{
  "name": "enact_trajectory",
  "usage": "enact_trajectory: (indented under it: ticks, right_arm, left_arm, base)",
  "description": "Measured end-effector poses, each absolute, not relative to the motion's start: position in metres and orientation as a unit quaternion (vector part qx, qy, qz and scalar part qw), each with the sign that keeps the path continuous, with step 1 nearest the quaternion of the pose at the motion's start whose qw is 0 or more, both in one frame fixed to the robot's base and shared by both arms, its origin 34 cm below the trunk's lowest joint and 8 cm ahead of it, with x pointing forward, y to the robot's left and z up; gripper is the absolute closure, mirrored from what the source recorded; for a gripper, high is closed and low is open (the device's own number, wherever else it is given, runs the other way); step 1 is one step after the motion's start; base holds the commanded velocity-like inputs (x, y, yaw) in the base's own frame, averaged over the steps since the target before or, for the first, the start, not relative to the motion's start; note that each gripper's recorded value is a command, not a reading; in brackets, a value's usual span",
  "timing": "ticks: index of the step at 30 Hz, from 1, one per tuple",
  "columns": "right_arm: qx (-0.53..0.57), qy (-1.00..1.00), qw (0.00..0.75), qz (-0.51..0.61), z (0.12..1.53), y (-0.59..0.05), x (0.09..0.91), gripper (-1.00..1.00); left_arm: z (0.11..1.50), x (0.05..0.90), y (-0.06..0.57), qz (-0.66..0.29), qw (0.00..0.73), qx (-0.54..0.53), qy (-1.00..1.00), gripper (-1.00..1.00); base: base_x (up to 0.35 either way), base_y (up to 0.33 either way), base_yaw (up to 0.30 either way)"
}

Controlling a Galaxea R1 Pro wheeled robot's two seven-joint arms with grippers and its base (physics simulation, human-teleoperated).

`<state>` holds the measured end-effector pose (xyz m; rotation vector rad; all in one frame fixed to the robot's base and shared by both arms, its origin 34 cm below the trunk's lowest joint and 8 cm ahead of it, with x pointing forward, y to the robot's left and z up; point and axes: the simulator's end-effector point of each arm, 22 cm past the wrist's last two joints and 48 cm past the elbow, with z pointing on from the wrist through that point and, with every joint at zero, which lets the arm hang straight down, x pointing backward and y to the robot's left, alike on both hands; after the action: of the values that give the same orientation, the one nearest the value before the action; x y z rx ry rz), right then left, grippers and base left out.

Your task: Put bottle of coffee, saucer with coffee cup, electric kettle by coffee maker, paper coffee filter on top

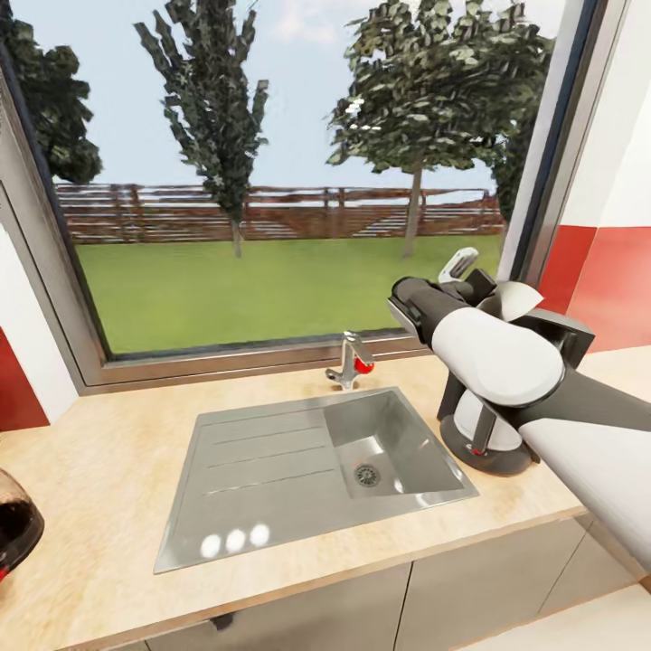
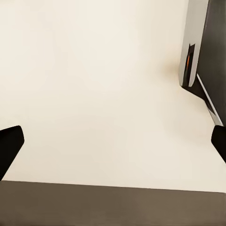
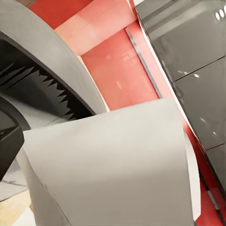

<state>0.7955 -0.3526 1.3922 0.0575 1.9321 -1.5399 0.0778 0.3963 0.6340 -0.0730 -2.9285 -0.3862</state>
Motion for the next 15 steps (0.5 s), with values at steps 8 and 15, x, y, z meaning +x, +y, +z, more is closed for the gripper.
enact_trajectory:
  ticks: [8,15]
  right_arm:
    - [0.019,0.740,0.326,-0.589,1.3861,-0.3525,0.7963,1.00]
    - [0.018,0.738,0.324,-0.591,1.3851,-0.3529,0.7966,1.00]
  left_arm:
    - [0.6341,0.0769,0.3963,-0.130,0.095,-0.025,-0.987,-1.00]
    - [0.6337,0.0774,0.3945,-0.129,0.095,-0.025,-0.987,-1.00]
  base:
    - [0.039,-0.027,0.053]
    - [0.086,-0.063,0.017]
